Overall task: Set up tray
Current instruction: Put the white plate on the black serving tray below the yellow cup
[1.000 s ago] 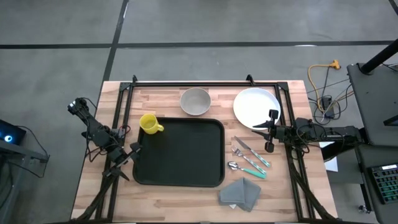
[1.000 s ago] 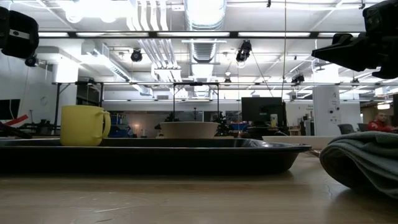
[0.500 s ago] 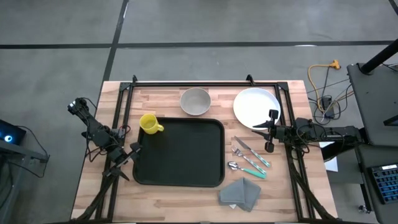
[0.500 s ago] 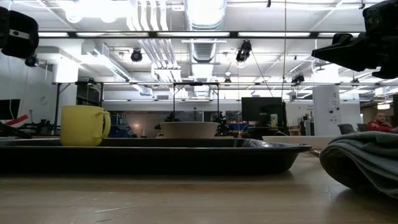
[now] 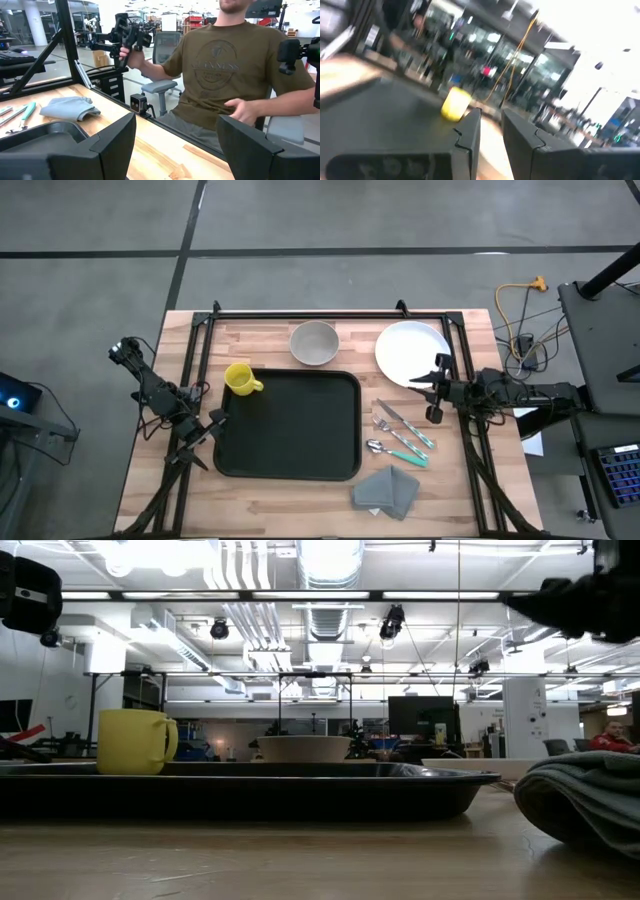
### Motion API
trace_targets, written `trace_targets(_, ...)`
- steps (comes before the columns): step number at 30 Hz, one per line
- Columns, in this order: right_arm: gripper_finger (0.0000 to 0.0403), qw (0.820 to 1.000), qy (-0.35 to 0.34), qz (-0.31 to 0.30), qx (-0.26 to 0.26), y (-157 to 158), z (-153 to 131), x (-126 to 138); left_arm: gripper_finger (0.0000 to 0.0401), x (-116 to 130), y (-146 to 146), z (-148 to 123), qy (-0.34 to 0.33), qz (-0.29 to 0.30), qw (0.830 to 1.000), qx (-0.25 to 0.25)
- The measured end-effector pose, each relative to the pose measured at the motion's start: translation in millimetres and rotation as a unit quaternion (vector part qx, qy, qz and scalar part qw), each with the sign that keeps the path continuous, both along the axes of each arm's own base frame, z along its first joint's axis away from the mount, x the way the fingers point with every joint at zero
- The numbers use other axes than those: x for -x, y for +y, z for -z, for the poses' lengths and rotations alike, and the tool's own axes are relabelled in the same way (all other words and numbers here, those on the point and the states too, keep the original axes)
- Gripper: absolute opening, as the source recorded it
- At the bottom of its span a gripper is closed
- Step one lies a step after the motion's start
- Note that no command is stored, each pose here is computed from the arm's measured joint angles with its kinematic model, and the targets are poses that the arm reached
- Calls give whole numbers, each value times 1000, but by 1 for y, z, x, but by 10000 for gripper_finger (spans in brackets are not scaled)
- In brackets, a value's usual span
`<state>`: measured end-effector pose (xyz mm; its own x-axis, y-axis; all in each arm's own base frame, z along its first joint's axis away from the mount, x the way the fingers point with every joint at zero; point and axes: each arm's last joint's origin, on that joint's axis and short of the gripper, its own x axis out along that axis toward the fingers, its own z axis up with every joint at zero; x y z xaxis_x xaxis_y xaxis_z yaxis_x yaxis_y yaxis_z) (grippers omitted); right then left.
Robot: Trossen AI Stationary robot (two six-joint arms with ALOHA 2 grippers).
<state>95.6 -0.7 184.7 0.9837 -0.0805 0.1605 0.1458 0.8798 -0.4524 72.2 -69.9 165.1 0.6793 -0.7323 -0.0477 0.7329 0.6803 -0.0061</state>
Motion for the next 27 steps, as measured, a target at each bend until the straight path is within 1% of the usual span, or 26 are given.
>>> trace_targets(4, 68, 996, -90, -3, 1, 0, -17, 4, 255, 0, 0, 0, 0, 0, 1000, 0)
trace_targets(6, 68, 989, -149, -4, -5, 0, -27, 8, 255, 0, 0, 0, 0, 0, 1000, 0)
trace_targets(9, 68, 974, -224, -15, -34, 0, -40, 16, 255, 0, 0, 0, 0, 0, 1000, 0)
trace_targets(12, 68, 962, -270, -22, -46, 0, -47, 21, 255, 0, 0, 0, 0, 0, 1000, 0)
trace_targets(15, 68, 948, -315, -19, -36, 0, -54, 27, 255, 0, 0, 0, 0, 0, 1000, 0)
trace_targets(17, 68, 939, -342, -22, -40, -1, -61, 31, 255, 0, 0, 0, 0, 0, 1000, 0)
trace_targets(19, 68, 929, -365, -40, -57, 0, -69, 35, 255, 0, 0, 0, 0, 0, 1000, 0)
trace_targets(21, 68, 924, -373, -50, -58, 0, -78, 37, 255, 0, 0, 0, 0, 0, 1000, 0)
trace_targets(27, 68, 929, -361, -61, -57, 1, -101, 30, 255, 0, 0, 0, 0, 0, 1000, 0)
